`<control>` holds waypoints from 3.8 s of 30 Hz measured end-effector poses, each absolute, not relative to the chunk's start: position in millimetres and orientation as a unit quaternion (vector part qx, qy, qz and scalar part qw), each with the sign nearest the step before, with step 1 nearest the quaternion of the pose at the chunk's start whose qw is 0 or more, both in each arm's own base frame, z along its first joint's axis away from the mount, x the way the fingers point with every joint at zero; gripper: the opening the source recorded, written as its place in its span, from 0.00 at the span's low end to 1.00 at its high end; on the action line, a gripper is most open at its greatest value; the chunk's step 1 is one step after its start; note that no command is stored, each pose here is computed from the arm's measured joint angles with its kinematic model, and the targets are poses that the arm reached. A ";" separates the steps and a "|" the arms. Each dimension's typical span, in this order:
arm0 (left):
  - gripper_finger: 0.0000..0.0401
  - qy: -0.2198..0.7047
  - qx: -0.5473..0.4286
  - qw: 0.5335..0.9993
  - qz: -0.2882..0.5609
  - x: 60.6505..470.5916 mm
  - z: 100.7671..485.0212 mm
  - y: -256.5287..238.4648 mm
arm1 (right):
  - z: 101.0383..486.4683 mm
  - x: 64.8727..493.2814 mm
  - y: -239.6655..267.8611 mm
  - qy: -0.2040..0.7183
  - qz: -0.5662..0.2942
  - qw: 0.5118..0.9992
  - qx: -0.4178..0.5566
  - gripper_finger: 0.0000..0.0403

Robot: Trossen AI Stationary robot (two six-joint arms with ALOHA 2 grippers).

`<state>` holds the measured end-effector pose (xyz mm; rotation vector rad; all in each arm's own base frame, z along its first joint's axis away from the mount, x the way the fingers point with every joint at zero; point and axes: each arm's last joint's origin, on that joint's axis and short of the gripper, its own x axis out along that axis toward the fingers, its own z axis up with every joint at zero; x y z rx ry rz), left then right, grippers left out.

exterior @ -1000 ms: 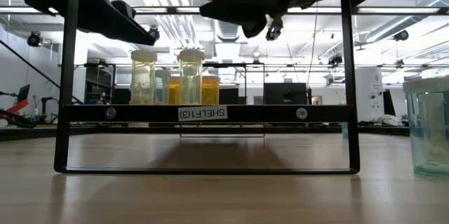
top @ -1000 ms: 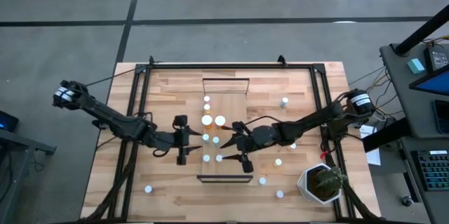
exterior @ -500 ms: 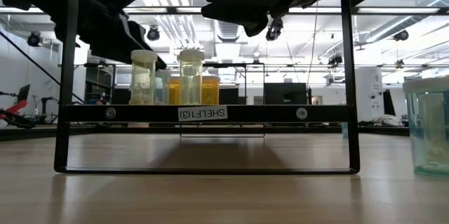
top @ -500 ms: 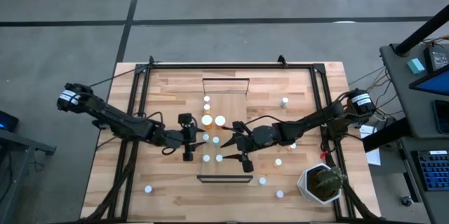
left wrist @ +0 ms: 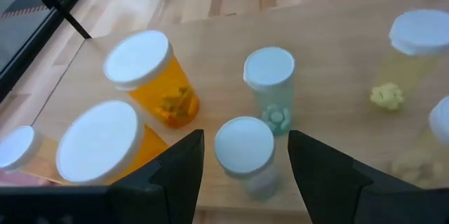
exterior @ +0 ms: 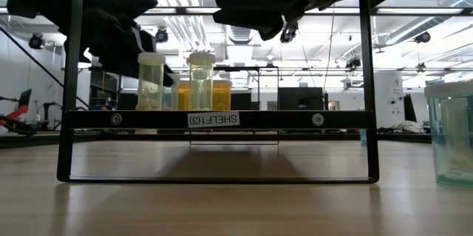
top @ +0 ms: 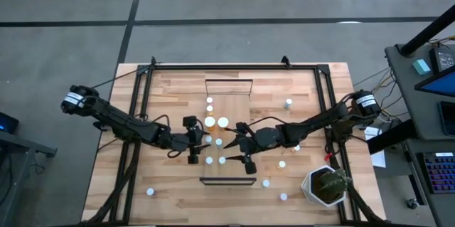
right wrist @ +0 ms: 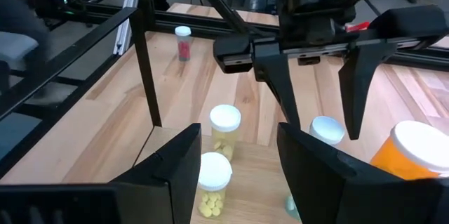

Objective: Pick and place medicine bottles onto shelf by color
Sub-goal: Adjust the green pill bottle on the shelf, then put the blue pill bottle on the shelf

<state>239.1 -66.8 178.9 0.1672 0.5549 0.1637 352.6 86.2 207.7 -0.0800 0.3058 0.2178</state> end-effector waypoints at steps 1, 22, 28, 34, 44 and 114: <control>0.48 0.274 0.083 0.955 0.081 239.5 178.2 -66.9 | 207.6 352.6 86.2 0.152 0.108 0.982 -0.040 0.44; 0.28 0.270 0.051 0.957 0.091 239.2 179.0 -66.7 | 207.1 352.5 86.2 0.154 0.108 0.981 -0.038 0.44; 0.30 0.269 0.031 0.959 0.088 239.0 179.3 -67.4 | 206.9 352.4 86.2 0.156 0.108 0.981 -0.039 0.44; 0.30 0.270 0.027 0.959 0.078 239.0 179.3 -68.4 | 206.5 352.4 86.2 0.157 0.108 0.981 -0.040 0.44; 0.30 0.272 0.026 0.959 0.074 238.9 179.1 -68.7 | 206.4 352.4 86.1 0.158 0.108 0.981 -0.040 0.44; 0.60 0.064 0.210 0.975 0.036 158.0 284.3 -42.1 | 294.9 242.9 -73.8 0.532 -0.436 0.643 0.335 0.48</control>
